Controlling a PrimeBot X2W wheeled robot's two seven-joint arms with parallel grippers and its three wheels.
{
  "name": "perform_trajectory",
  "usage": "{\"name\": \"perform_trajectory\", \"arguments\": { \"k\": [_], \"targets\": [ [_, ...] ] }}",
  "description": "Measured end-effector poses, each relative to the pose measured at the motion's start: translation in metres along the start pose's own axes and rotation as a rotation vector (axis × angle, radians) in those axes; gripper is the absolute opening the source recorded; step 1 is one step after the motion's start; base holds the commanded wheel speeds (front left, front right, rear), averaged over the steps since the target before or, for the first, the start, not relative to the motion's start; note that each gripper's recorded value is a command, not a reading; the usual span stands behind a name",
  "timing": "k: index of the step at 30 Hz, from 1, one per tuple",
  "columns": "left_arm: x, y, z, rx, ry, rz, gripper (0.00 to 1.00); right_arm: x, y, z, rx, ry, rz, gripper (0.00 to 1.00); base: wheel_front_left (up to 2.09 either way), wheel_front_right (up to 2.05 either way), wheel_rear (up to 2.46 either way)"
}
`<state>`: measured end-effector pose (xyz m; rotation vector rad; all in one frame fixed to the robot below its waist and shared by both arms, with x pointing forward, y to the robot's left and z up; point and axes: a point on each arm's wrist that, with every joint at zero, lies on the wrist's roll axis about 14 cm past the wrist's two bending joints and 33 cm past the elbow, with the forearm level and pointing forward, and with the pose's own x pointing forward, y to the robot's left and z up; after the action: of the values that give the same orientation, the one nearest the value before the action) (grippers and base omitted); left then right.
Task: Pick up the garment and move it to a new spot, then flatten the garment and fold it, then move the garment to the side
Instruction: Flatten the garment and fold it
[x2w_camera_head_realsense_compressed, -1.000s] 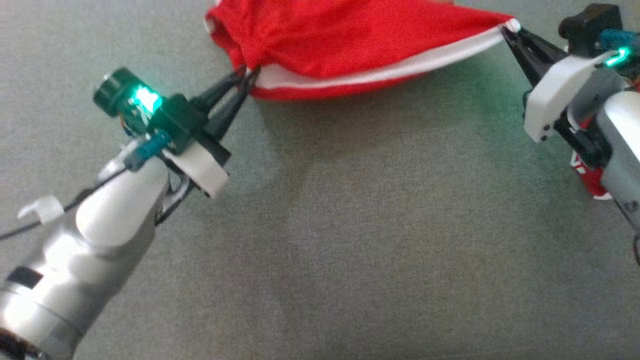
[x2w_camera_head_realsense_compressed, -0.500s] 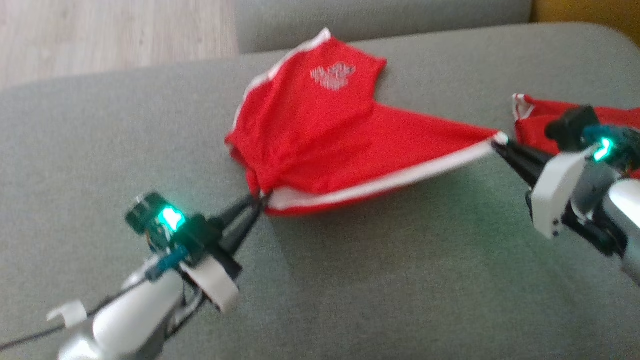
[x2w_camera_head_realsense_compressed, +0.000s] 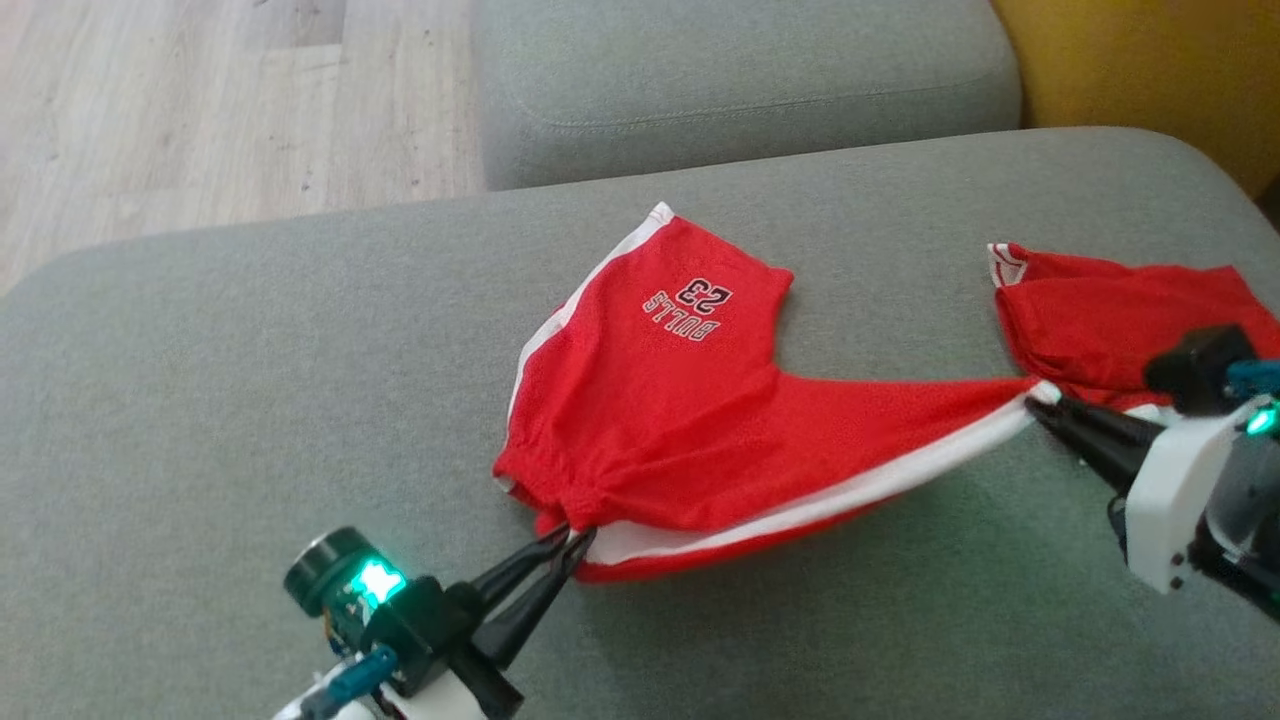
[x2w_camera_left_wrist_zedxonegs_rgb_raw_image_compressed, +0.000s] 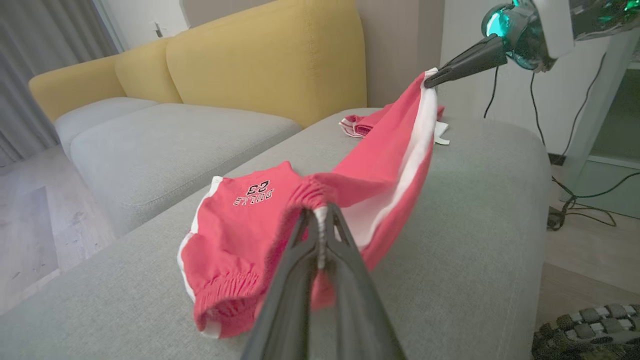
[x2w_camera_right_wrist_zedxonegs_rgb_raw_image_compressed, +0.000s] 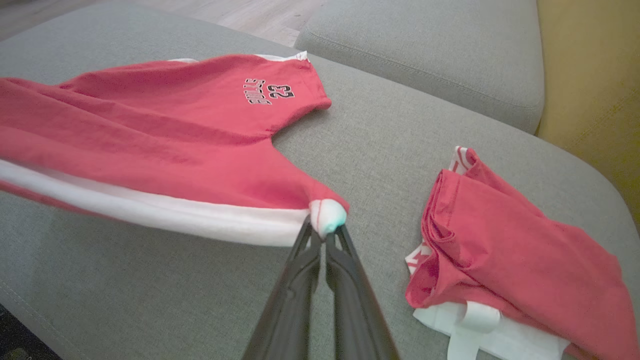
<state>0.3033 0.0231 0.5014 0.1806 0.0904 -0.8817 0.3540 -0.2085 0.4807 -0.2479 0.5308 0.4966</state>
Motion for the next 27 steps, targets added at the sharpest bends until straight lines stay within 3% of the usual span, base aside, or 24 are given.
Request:
{"name": "perform_trajectory", "arguments": {
  "k": [6,10,18,27],
  "targets": [
    [0.003,0.014,0.008,0.005,-0.006,0.029,0.0,0.009,-0.014,0.033,-0.035,-0.066,-0.038,0.0,0.0,0.0,0.0],
    [0.013,0.041,0.011,0.022,-0.005,0.071,0.0,0.029,-0.019,0.044,-0.054,-0.064,-0.049,0.0,0.0,0.0,0.0],
    [0.036,0.089,-0.015,-0.023,0.053,0.155,0.0,0.095,-0.035,0.103,-0.149,-0.106,-0.054,0.0,0.0,0.0,0.0],
    [0.043,0.123,-0.042,-0.043,0.118,0.238,0.0,0.17,-0.023,0.109,-0.24,-0.035,0.02,0.0,0.0,0.0,0.0]
  ]
}}
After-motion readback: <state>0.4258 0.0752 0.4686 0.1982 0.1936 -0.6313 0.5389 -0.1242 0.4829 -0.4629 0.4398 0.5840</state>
